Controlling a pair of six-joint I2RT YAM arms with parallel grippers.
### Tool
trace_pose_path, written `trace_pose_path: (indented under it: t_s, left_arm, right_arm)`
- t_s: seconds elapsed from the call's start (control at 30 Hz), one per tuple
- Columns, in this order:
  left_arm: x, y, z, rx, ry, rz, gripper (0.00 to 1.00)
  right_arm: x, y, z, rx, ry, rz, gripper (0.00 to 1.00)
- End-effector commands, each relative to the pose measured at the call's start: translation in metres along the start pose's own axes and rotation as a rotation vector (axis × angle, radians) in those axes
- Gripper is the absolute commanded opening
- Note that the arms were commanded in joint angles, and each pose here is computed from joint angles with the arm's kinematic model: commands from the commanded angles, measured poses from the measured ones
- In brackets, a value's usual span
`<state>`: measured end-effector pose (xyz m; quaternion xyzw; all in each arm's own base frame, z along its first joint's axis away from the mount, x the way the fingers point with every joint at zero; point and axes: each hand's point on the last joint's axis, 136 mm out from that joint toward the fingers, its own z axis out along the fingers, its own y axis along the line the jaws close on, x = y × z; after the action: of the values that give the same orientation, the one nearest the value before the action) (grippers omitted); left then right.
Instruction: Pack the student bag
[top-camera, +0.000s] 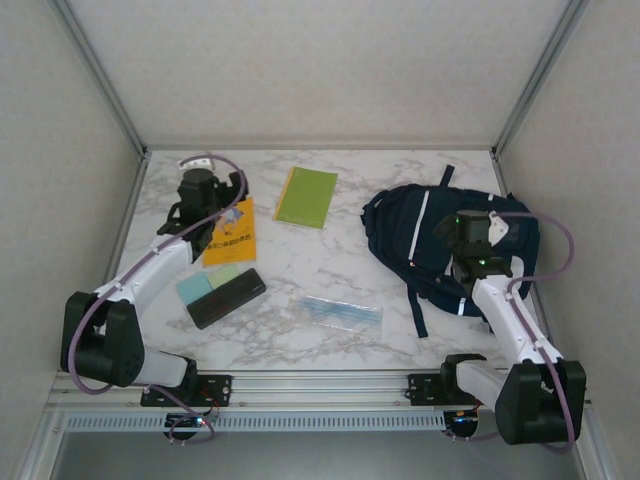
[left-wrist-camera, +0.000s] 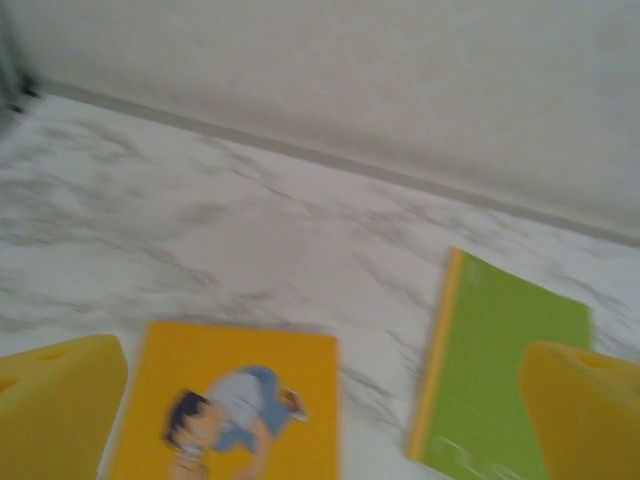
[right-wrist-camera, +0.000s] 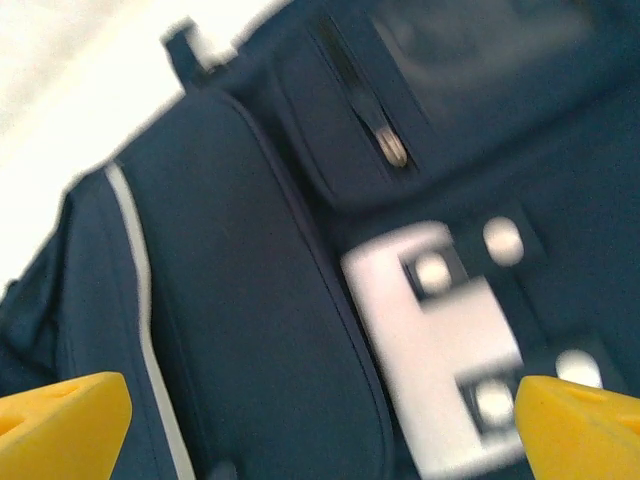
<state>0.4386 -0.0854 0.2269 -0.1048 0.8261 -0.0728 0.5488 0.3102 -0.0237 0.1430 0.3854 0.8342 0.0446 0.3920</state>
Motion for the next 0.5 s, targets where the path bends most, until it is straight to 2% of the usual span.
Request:
trace_pose_path:
  t_s: [0.0,0.13,0.2,0.47]
  left_arm:
    - [0.044,-0.026,0.003,0.039,0.149,-0.064,1.00]
    - [0.089,-0.072,0.001,0.134,0.264,-0.084,1.00]
    - [0.109,-0.092,-0.004,0.168,0.305,-0.079,1.00]
    - [0.159,-0.151,-0.020,0.303,0.430,-0.020,1.00]
  right_arm:
    - [0.065,-0.044,-0.011,0.140,0.244,0.240,0.99]
    - [0.114,-0.050,-0.015,0.115,0.413,0.470,0.99]
    - [0.130,-0.051,-0.012,0.102,0.457,0.566,0.99]
    - [0.115,-0.074,0.007,0.197,0.310,0.589,0.99]
